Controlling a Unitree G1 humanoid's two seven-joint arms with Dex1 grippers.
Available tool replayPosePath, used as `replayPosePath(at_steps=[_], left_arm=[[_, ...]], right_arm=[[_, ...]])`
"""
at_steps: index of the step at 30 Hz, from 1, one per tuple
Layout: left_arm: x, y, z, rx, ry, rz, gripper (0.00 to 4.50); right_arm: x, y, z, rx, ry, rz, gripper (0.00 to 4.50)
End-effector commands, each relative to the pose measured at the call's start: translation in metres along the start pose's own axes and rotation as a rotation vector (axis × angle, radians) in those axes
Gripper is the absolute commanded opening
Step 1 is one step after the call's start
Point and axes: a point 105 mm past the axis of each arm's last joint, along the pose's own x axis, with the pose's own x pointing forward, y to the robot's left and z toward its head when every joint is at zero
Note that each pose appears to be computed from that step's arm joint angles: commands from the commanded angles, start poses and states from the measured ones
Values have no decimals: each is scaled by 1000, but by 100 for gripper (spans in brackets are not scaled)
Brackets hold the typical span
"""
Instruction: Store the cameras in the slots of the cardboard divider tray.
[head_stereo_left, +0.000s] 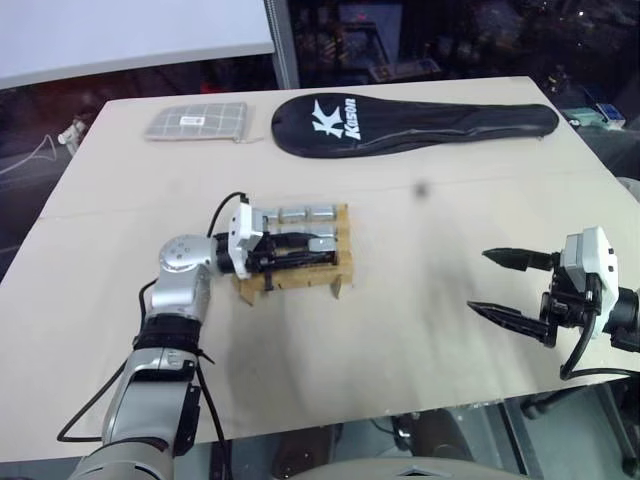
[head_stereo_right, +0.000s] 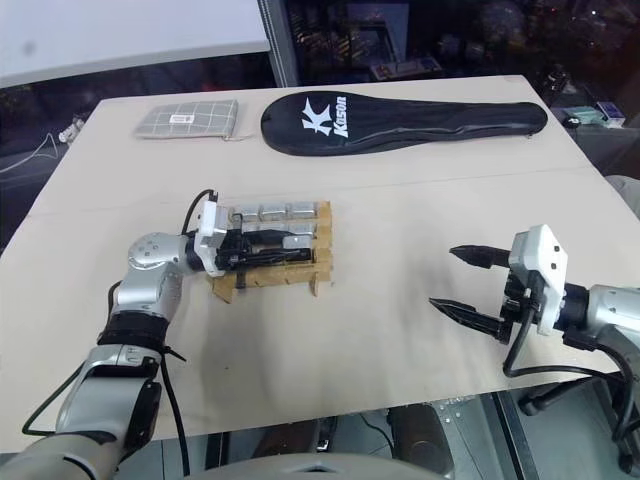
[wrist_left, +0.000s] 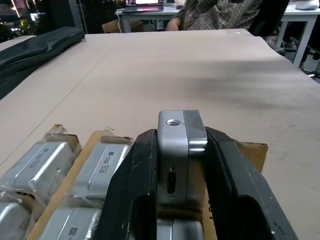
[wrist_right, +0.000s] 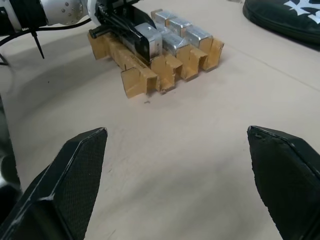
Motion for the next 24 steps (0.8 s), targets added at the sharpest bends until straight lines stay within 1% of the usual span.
replayPosePath(at_steps=[1, 6, 8, 9, 11, 12, 13, 14, 15, 18, 22, 24], left_arm=[[2, -3, -9, -40, 12, -13, 72], [-2, 2, -16, -66, 68, 19, 72], [-5, 2, -18, -73, 103, 14, 173], [-7, -1, -18, -85, 111, -9, 200], [-9, -1, -14, -87, 101, -24, 285], [-9, 1, -10, -80, 85, -19, 336], [-8, 3, -6, -66, 75, -16, 411], [-9, 3, -3, -64, 69, -23, 435], [-11, 0, 0, -68, 72, -46, 444], [-17, -6, 11, -88, 71, -81, 444], [-26, -11, 26, -65, 69, -65, 444], [-28, -16, 28, -50, 84, -66, 444]], right_arm=[[-1, 0, 13, -53, -17, -2, 444], [-3, -1, 11, -56, -16, -7, 444], [-3, -1, 10, -56, -16, -5, 450], [-3, -1, 10, -57, -16, -5, 450], [-4, -1, 7, -57, -11, -1, 450], [-5, -1, 5, -58, -7, 2, 450], [-6, -1, 3, -58, -2, 5, 450], [-7, -1, 1, -59, 2, 8, 450], [-7, -1, 0, -59, 4, 11, 450], [-7, -3, -2, -64, 1, 16, 450], [-6, -4, -5, -62, -6, 19, 450], [-4, -5, -6, -59, -14, 22, 450]])
